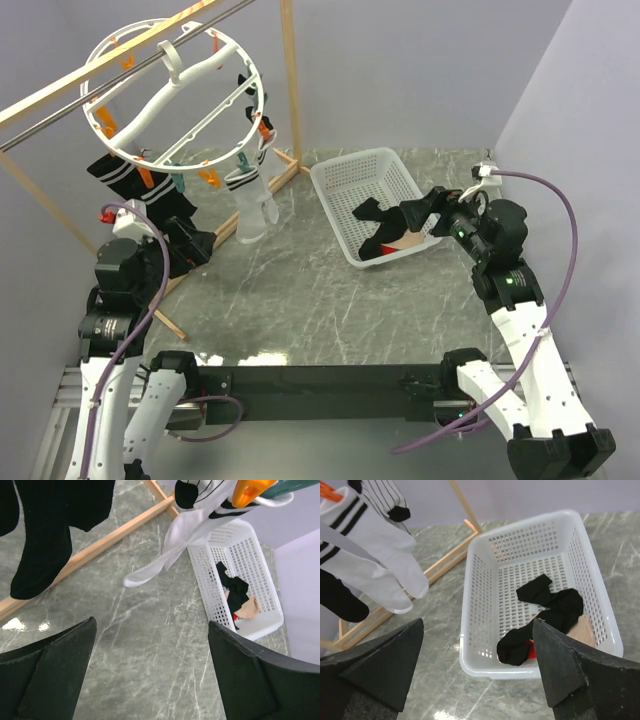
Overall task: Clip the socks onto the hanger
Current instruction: Open the clamp at the hanger.
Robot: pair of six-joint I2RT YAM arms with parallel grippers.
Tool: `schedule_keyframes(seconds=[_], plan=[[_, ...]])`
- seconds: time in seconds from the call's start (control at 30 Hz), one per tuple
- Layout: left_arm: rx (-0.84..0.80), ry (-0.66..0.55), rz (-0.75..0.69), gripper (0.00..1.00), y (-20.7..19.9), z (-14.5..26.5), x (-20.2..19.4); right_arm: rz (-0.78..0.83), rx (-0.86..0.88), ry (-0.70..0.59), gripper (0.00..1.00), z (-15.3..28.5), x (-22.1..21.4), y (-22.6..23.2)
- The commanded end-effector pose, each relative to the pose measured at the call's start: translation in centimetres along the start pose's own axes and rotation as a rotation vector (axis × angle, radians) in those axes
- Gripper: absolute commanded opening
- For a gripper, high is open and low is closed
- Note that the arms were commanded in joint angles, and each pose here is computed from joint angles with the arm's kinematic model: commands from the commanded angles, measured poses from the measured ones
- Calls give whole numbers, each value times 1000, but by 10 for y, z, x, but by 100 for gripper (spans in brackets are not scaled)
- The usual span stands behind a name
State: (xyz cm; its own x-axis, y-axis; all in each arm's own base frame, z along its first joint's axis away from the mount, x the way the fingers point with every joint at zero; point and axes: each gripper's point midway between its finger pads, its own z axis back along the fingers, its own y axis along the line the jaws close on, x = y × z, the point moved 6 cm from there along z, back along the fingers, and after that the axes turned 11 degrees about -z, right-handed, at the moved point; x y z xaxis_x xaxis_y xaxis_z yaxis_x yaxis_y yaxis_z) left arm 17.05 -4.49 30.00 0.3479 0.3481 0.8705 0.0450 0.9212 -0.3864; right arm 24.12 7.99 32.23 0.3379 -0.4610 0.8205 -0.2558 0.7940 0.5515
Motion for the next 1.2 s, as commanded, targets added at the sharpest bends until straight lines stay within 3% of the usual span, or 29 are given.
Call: schedule_keyframes(seconds=[0.0,0.17,0.47,0.67,0.73,0.8,0.97,1.17], plan=[[3,-104,-22,99,-4,10,21,53,50,-45,95,6,9,10],[-78,-151,-70,99,-15,23,29,61,55,-63,95,11,13,13],[-277,-152,-116,91,-46,46,45,60,268,-66,92,15,9,56],[-320,-270,-116,91,-53,58,56,35,407,16,87,1,-13,99],[-364,-284,-120,90,-59,54,61,7,439,56,86,-9,-16,114],[-383,-263,-112,88,-61,41,65,-23,484,16,85,-14,0,133],[-383,-300,-107,86,-64,30,79,-138,448,5,84,-50,19,167],[-359,-316,-94,85,-61,17,83,-267,394,105,82,-104,32,212]])
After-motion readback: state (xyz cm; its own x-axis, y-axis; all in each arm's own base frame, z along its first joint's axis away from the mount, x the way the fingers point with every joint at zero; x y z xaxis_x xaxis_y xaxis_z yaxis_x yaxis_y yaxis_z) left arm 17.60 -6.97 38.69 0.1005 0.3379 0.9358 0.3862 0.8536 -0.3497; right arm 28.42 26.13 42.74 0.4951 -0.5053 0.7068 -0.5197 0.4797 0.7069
